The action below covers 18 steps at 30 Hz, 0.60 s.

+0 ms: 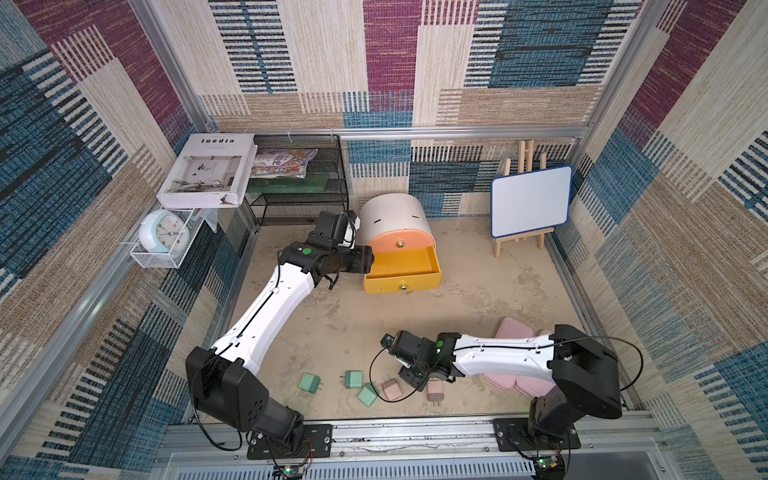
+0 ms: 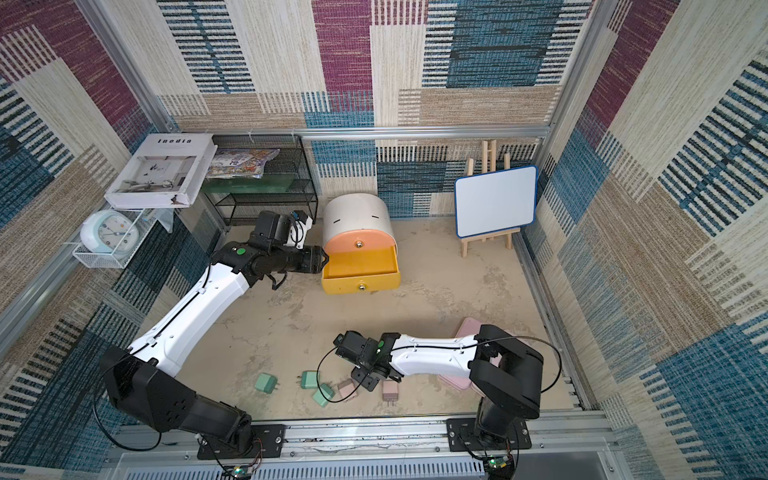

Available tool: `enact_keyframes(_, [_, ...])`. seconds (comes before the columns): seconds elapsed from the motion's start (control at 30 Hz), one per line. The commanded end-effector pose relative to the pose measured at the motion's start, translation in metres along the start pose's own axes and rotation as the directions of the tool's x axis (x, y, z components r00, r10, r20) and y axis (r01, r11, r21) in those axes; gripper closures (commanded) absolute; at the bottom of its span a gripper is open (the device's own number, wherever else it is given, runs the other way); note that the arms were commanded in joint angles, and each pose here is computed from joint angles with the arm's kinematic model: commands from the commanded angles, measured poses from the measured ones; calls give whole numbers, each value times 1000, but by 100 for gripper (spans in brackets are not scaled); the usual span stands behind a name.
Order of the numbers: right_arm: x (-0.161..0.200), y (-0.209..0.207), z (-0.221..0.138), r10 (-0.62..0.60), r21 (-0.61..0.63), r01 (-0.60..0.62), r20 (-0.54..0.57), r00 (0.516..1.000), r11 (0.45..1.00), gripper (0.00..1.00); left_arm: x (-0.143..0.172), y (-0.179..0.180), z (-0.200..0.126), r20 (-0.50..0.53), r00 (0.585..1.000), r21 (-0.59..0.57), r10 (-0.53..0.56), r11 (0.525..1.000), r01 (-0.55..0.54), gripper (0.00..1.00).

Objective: Place the plugs into the drawer by color
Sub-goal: Pick up the plug from the center of the board, then place the plug in the drawer.

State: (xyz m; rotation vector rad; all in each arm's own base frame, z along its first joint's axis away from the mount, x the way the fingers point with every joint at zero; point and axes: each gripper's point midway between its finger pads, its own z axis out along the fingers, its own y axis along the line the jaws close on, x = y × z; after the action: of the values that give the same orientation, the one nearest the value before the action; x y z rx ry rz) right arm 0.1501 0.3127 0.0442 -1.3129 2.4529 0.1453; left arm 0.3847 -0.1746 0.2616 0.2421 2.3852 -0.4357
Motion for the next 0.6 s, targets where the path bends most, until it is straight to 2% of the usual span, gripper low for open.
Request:
enact_keyframes(0.0, [-11, -18, -20, 61, 83, -65, 45, 997, 994, 59, -8, 0, -2, 21, 1000, -9, -6, 1000, 6, 27])
enact_keyframes(0.17, [-41, -61, -76, 193, 124, -220, 198, 961, 968, 60, -11, 4, -4, 30, 1000, -35, 5, 999, -4, 25])
enact_keyframes(0.37, [-83, -119, -146, 286, 103, -353, 403, 870, 930, 60, -26, 5, -9, 56, 998, -60, 11, 998, -8, 22])
enact_keyframes(0.43, [-92, -147, -158, 334, 120, -425, 446, 830, 897, 60, -30, 2, -7, 61, 998, -44, 11, 999, -8, 20])
enact_keyframes(0.5, [-99, -181, -164, 384, 172, -520, 492, 781, 837, 60, -31, -1, -2, 63, 998, -25, 5, 1000, -4, 19])
enact_keyframes(0.57, [-110, -204, -163, 399, 205, -560, 513, 760, 803, 60, -31, -3, 5, 56, 998, -7, -2, 1000, 2, 19])
